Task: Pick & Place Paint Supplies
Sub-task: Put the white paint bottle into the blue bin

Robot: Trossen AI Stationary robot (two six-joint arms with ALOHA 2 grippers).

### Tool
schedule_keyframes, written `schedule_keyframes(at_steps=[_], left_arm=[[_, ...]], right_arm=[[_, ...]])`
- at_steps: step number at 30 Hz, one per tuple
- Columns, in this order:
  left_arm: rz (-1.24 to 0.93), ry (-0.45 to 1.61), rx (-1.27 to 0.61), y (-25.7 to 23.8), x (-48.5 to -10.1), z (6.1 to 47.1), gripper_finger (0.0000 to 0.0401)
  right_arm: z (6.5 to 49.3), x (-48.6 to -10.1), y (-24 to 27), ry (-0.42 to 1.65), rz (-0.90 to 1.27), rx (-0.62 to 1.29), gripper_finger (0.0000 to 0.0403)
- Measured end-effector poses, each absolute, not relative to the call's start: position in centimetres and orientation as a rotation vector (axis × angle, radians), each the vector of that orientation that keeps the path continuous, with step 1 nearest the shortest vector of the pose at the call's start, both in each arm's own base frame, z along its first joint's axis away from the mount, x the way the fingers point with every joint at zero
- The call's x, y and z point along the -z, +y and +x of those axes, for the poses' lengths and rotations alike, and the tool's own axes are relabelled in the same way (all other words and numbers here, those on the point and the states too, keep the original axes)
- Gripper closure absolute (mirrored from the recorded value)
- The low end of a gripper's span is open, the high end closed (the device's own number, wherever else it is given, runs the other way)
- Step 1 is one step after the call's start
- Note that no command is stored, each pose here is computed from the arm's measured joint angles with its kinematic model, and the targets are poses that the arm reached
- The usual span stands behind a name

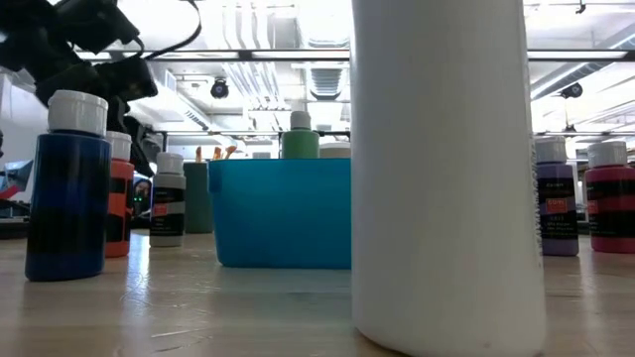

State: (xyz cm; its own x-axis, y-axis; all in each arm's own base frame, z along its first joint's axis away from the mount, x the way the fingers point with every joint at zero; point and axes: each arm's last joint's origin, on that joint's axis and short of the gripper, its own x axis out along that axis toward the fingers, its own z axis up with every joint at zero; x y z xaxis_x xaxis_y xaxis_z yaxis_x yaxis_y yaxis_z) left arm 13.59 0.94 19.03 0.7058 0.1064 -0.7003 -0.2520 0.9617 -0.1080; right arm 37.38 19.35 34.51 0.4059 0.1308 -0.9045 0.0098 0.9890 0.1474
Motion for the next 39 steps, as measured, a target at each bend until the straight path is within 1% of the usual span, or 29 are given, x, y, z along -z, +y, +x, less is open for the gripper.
schedule_keyframes(at_steps=[6, 11, 15, 18, 23, 27, 35, 39], left_arm=[[-0.144, 0.697, -0.162, 0.9, -19.5, 14.0, 0.0167], [-0.122, 0.690, -0.152, 0.9, -19.6, 14.1, 0.0167], [-0.136, 0.692, -0.156, 0.9, -19.5, 14.1, 0.0167], [-0.138, 0.700, -0.157, 0.9, -19.3, 14.0, 0.0167], [-0.147, 0.712, -0.137, 0.8, -18.9, 13.9, 0.0167], [-0.152, 0.740, -0.140, 0.8, -18.1, 13.7, 0.0167], [-0.196, 0.748, -0.158, 0.8, -17.8, 13.6, 0.0167], [-0.196, 0.746, -0.158, 0.8, -17.8, 13.6, 0.0167]], right_arm=[[37.4, -34.5, 19.3, 1.133, 0.098, -0.058, 0.0255], [37.5, -34.6, 19.2, 1.112, 0.033, -0.058, 0.0274], [37.5, -34.6, 19.2, 1.108, 0.025, -0.054, 0.0289], [37.5, -34.6, 19.1, 1.108, 0.071, -0.028, 0.0300], [37.7, -34.5, 18.9, 1.133, 0.221, 0.017, 0.0314], [37.7, -33.8, 19.1, 1.175, 0.249, 0.016, 0.0304], [37.9, -33.2, 19.6, 1.190, 0.319, -0.005, 0.0250], [38.0, -32.7, 20.1, 1.179, 0.326, -0.018, 0.0234]])
